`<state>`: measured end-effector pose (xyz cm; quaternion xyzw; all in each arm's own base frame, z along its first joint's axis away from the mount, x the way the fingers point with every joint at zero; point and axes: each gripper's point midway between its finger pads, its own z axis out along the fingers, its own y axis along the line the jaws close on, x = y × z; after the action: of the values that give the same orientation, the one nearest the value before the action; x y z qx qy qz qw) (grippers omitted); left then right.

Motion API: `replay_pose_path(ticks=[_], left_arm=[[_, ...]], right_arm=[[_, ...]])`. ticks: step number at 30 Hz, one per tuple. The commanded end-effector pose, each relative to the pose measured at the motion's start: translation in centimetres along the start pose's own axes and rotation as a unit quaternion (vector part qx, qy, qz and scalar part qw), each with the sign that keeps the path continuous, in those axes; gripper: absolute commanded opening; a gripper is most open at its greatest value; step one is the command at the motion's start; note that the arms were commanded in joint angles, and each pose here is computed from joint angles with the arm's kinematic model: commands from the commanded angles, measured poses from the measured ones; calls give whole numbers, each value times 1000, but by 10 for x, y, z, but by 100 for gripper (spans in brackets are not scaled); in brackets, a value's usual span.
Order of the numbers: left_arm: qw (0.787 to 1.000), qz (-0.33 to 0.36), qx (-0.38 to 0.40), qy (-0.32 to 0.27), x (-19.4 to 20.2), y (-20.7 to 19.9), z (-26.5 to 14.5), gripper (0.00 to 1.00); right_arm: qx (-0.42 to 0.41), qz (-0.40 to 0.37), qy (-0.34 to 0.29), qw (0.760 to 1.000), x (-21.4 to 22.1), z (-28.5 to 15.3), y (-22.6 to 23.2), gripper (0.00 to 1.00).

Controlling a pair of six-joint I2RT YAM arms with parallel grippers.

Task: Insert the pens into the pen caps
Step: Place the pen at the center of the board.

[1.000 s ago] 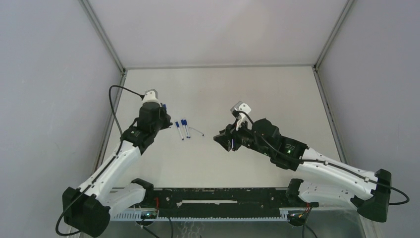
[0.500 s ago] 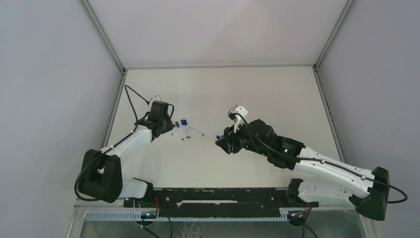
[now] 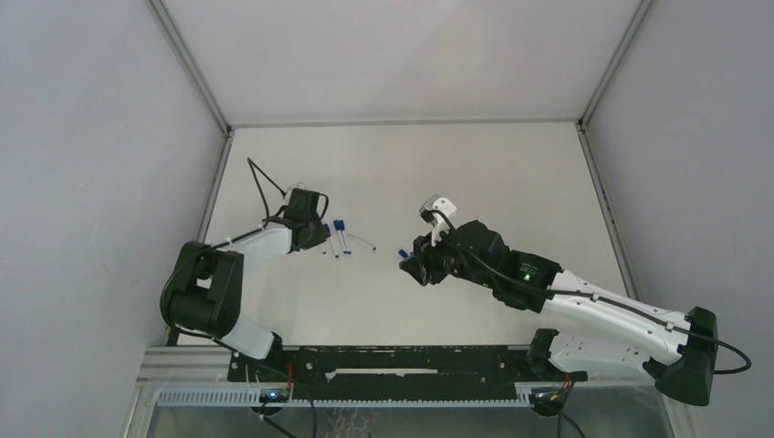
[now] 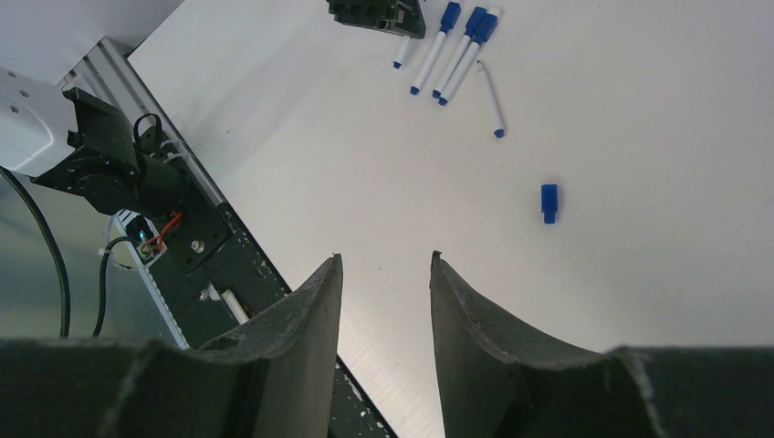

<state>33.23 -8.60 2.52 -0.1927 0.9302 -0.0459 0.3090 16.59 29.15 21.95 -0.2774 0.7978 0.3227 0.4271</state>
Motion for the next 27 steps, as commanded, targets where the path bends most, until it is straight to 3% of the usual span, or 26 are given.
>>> replay_pose_path(ticks=[1, 13, 21, 27], left_arm=[[1000, -10, 17, -5, -2, -6, 5, 5], [999, -22, 28, 21, 19, -4, 8, 7], [999, -26, 22, 20, 22, 1, 7, 27], [999, -28, 15, 11, 17, 3, 2, 31]], right_arm=[[7, 4, -15, 1000, -8, -2, -3, 47], [8, 4, -14, 1000, -7, 0, -3, 47], [7, 5, -18, 1000, -9, 1, -3, 47], [8, 5, -15, 1000, -8, 3, -4, 48]])
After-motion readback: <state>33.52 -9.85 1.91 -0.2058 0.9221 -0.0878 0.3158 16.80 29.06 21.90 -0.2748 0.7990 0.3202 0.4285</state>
